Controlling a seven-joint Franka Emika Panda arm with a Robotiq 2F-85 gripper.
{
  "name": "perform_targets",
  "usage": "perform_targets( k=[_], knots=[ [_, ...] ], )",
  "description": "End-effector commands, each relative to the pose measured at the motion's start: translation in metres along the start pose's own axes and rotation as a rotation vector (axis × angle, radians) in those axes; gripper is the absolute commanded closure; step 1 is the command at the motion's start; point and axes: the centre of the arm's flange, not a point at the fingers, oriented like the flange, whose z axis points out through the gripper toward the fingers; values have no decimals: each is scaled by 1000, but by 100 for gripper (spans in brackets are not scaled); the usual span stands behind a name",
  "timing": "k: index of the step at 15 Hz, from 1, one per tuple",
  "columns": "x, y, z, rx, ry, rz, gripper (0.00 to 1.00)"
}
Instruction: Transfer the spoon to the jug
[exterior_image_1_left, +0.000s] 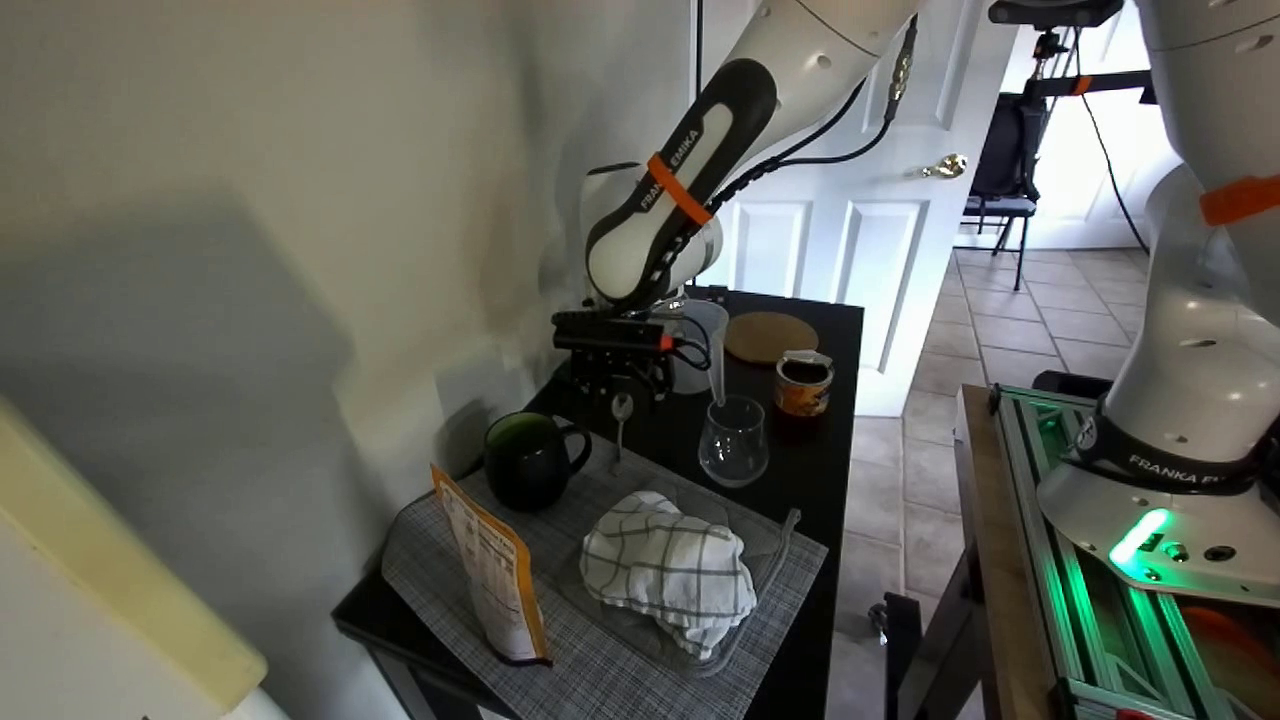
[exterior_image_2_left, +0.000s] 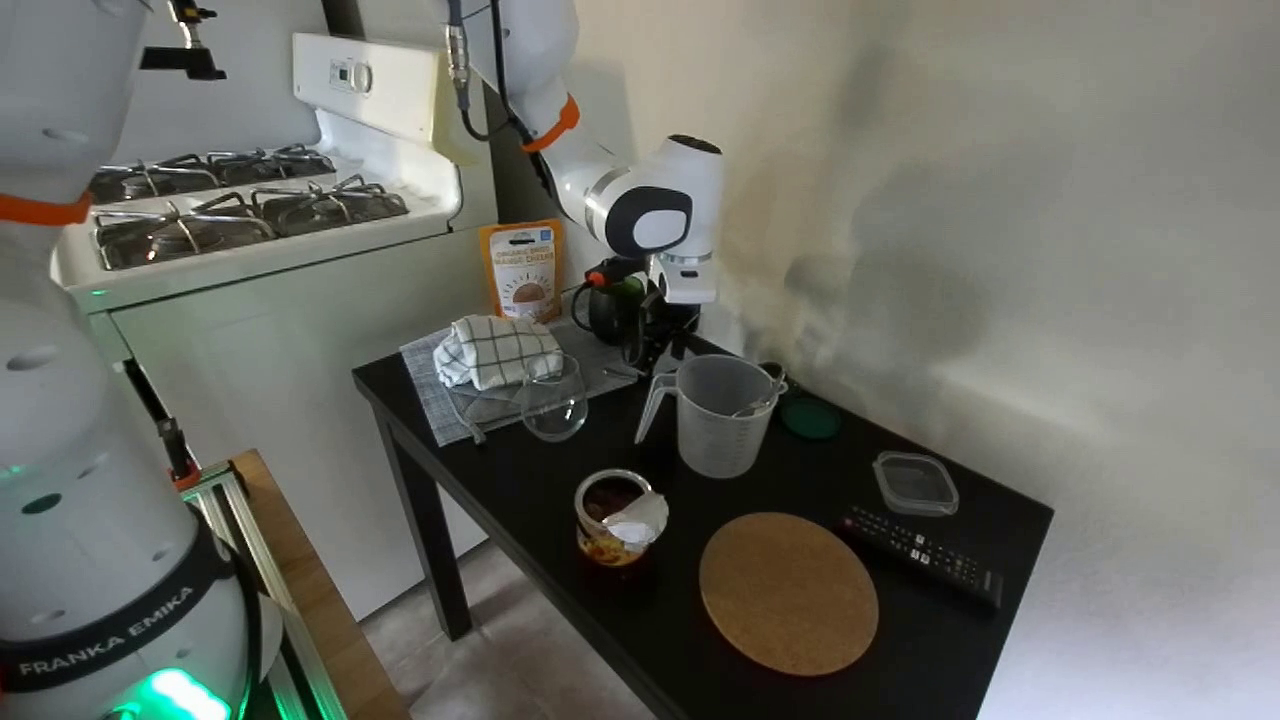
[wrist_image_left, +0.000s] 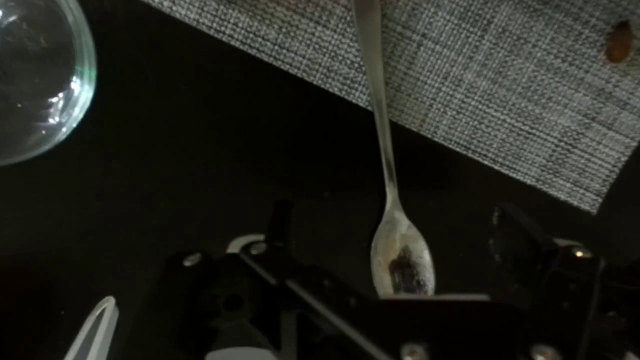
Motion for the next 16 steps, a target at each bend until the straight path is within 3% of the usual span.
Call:
perform_targets(
  k=[1, 7, 8, 10, 12, 16],
  knots=[
    [-17, -23, 17, -74, 29, 122, 0],
    [-17, -31, 25, -145, 29, 149, 17],
    [-16, -33, 26, -143, 30, 146, 13],
    [-15, -37, 29, -131, 32, 136, 17],
    [-16, -40, 31, -130, 43, 157, 40],
    [-17, -43, 35, -136, 54, 180, 72]
  ],
)
